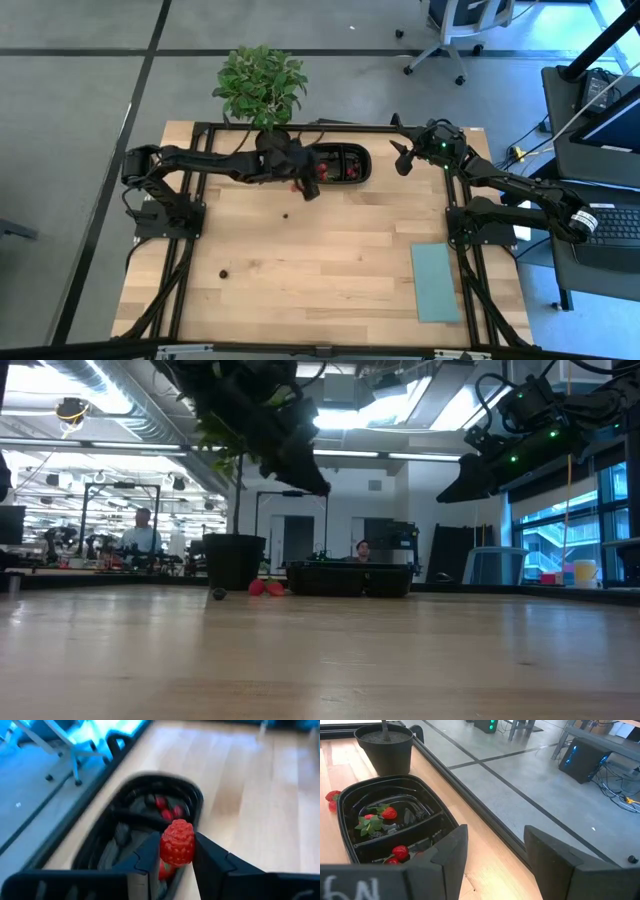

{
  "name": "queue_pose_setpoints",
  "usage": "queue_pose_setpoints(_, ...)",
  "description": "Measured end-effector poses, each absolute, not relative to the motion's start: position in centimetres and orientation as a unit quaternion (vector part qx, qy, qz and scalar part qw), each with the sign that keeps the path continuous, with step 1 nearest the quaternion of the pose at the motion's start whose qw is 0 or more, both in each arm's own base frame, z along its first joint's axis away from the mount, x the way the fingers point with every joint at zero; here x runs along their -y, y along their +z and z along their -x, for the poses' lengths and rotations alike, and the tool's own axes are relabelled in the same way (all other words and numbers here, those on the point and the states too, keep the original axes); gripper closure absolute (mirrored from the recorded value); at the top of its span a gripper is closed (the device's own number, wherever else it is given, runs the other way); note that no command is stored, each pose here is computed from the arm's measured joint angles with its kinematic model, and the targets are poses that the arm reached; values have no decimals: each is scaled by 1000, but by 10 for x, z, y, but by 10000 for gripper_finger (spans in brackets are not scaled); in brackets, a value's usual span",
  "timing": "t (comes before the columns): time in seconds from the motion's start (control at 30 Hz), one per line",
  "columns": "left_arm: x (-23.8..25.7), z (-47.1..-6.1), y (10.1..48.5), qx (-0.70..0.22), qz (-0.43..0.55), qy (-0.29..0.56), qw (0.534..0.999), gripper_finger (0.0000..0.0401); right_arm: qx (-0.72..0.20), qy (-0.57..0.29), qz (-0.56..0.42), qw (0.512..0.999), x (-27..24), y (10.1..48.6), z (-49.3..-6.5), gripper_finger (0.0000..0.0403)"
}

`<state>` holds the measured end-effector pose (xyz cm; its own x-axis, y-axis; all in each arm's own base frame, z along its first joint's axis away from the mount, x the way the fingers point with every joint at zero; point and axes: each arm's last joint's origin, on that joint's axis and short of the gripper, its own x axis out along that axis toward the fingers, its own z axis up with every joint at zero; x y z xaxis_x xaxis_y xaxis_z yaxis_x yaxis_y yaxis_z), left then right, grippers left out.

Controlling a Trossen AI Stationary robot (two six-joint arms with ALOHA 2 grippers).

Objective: Pick and placing Produce into tupperware
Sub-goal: Put the left raspberry into the black container

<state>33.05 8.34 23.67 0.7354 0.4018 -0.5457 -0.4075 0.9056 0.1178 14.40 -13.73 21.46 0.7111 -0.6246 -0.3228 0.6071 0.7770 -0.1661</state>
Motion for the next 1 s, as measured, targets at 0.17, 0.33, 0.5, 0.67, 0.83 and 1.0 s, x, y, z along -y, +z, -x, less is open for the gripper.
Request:
queue_pose_setpoints(0.17, -100, -342, 221, -269, 15, 239, 933, 313, -185, -333, 23, 924, 137, 214, -144, 207)
queue_pose_setpoints(0.33, -118, -350, 193, -286, 35, 261, 921, 313, -186, -333, 22, 924, 137, 214, -144, 207)
queue_pose_setpoints(0.5, -132, -352, 170, -301, 62, 281, 909, 308, -189, -332, 21, 924, 137, 213, -144, 207)
queue_pose_setpoints(0.67, -135, -354, 160, -309, 67, 281, 906, 306, -189, -332, 21, 924, 137, 213, -144, 207)
queue_pose_setpoints(0.83, -133, -355, 160, -307, 66, 278, 908, 306, -190, -332, 21, 924, 137, 213, -144, 207)
queue_pose_setpoints(1.0, -131, -356, 160, -308, 65, 275, 908, 305, -189, -332, 21, 924, 137, 213, -144, 207)
